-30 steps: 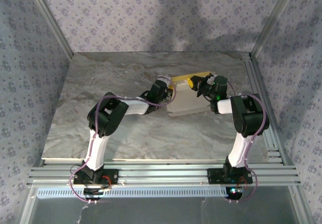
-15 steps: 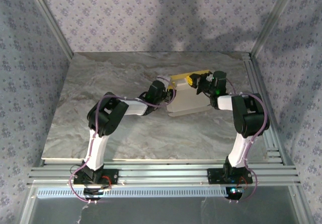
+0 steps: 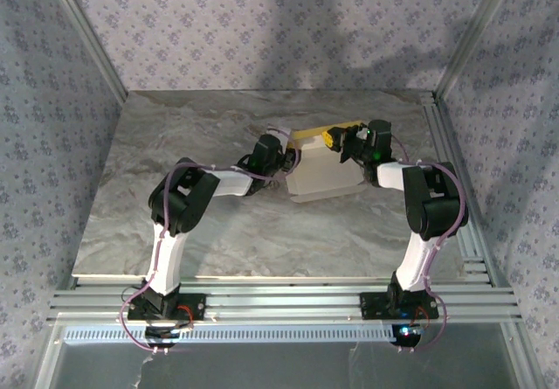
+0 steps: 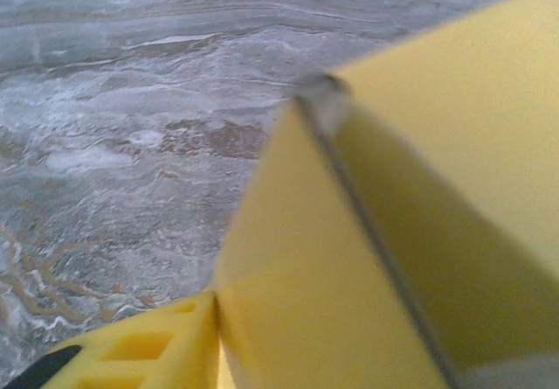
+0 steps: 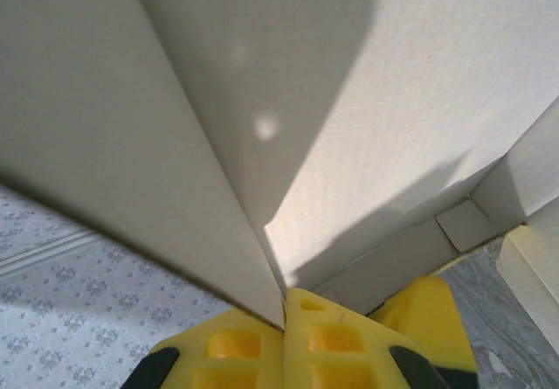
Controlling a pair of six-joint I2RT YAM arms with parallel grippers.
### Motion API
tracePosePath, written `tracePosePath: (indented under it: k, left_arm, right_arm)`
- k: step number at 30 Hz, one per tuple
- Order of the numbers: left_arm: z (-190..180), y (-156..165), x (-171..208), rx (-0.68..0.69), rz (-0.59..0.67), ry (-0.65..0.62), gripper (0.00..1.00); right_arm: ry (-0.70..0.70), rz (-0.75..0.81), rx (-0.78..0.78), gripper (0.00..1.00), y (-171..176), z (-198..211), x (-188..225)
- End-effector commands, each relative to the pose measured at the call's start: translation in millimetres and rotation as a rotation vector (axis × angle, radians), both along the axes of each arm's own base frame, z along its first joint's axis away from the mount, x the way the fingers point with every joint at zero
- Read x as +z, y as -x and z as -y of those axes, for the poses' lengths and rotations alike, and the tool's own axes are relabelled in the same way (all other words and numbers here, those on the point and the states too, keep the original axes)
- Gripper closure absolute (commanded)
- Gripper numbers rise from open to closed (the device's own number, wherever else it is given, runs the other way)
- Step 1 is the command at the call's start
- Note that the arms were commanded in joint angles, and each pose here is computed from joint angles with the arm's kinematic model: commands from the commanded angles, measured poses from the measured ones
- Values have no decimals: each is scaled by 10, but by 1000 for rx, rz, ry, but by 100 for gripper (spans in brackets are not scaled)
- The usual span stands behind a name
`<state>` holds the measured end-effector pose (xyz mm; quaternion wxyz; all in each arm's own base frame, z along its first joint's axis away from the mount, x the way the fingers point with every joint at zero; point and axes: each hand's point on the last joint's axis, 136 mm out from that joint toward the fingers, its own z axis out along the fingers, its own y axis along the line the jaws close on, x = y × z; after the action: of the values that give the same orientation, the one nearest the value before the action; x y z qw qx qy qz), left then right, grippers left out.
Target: Fold the paper box
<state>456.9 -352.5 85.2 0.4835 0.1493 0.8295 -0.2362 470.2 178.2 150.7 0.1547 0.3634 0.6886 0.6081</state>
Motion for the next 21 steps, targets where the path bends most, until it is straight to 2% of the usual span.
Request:
tracePosePath:
  k: [1,12,21]
  left_arm:
    - [29,-110,324,9,55,14,65]
    - [62,-159,343,23,33,-35,85]
    - [29,-224,284,162,15,-76,100]
  right_arm:
    - [5,-149,62,100,199,-128,-307]
    - [0,-174,82,100,216,-191,-325]
    - [-5,-178,69,100,216,-213,-291]
